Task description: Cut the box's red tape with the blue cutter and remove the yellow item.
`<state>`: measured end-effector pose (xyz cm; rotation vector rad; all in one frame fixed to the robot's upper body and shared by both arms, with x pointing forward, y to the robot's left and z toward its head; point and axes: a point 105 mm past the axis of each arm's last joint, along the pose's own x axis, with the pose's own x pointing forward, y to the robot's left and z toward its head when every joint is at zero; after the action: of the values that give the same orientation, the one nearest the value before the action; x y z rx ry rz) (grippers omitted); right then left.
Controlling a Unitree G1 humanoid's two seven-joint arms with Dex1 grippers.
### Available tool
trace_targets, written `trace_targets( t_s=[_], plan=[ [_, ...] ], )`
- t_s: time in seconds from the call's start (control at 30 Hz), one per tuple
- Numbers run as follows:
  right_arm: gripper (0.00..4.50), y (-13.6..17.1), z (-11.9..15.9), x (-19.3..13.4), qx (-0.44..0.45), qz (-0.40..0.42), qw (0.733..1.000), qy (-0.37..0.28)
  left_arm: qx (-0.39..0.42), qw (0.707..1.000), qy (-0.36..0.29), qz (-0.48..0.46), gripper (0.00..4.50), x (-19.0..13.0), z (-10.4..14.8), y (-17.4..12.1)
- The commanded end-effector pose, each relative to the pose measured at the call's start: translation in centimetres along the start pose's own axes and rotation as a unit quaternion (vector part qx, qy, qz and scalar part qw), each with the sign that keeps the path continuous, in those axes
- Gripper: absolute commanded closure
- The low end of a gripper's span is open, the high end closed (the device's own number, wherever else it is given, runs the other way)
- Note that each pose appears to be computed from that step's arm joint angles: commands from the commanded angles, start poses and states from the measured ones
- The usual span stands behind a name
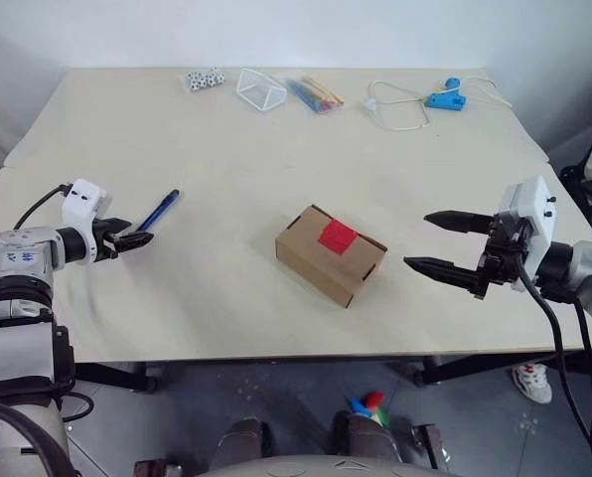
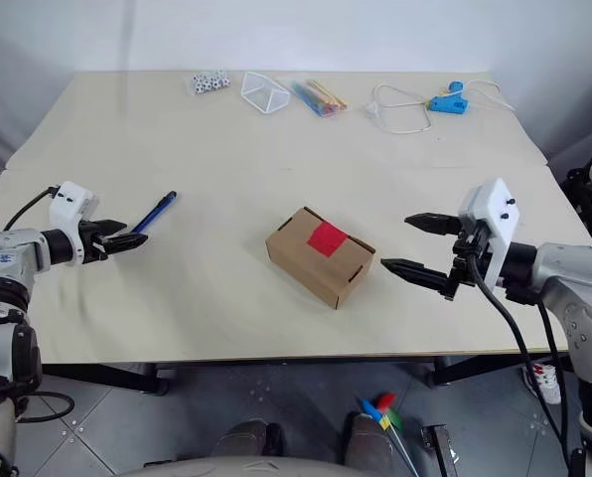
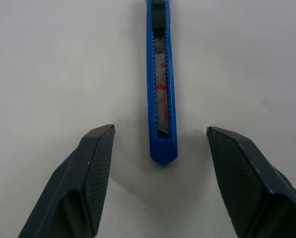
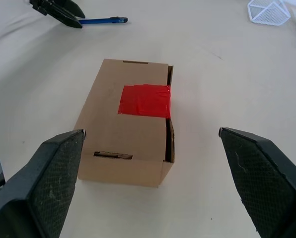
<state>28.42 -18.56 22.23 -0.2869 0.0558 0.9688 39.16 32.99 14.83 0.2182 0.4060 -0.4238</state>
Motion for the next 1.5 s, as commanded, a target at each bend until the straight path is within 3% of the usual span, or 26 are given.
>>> trace_targets(
  t_s=[0.03,0.23,0.33,0.53,0.77,0.93,1.1,1.23,1.37,1.5],
  plan=[
    [0.0,0.0,1.1,-0.5,-0.023,-0.008,1.0,-0.01,-0.01,1.0,0.009,0.016,1.4,-0.2,-0.5,0.4],
    [0.0,-0.1,1.1,-0.6,-0.024,-0.009,1.0,-0.008,-0.03,0.999,0.011,0.021,1.4,-0.1,-1.1,0.5],
    [0.0,-0.1,1.2,-0.5,-0.025,-0.01,1.0,-0.007,-0.048,0.999,0.017,0.016,1.9,0.0,-1.5,0.3],
    [0.0,-0.2,1.3,-0.5,-0.029,-0.012,0.999,-0.007,-0.041,0.999,0.019,0.012,3.68,0.0,-1.5,0.2],
    [0.0,-0.3,1.5,-0.5,-0.034,-0.016,0.999,-0.011,-0.005,1.0,0.021,-0.014,3.68,-0.6,-0.8,0.0],
    [0.0,-0.1,2.0,-0.5,-0.039,-0.014,0.999,-0.017,0.039,0.995,0.014,-0.086,3.68,-1.4,0.3,-1.2],
    [0.0,0.5,2.8,-0.2,-0.05,-0.005,0.999,-0.02,0.073,0.973,0.026,-0.216,3.68,-2.4,0.5,-4.4],
    [0.0,4.6,3.4,1.7,-0.073,0.083,0.994,0.009,0.148,0.922,0.048,-0.356,3.68,-4.2,-0.4,-10.2],
    [1.22,7.2,4.3,3.1,-0.081,0.136,0.987,0.006,0.181,0.897,0.044,-0.401,3.71,-5.4,-1.1,-12.9],
    [2.65,8.1,3.9,4.7,-0.106,0.156,0.981,0.05,0.222,0.875,0.035,-0.429,3.71,-5.9,-2.0,-14.6]
  ],
)
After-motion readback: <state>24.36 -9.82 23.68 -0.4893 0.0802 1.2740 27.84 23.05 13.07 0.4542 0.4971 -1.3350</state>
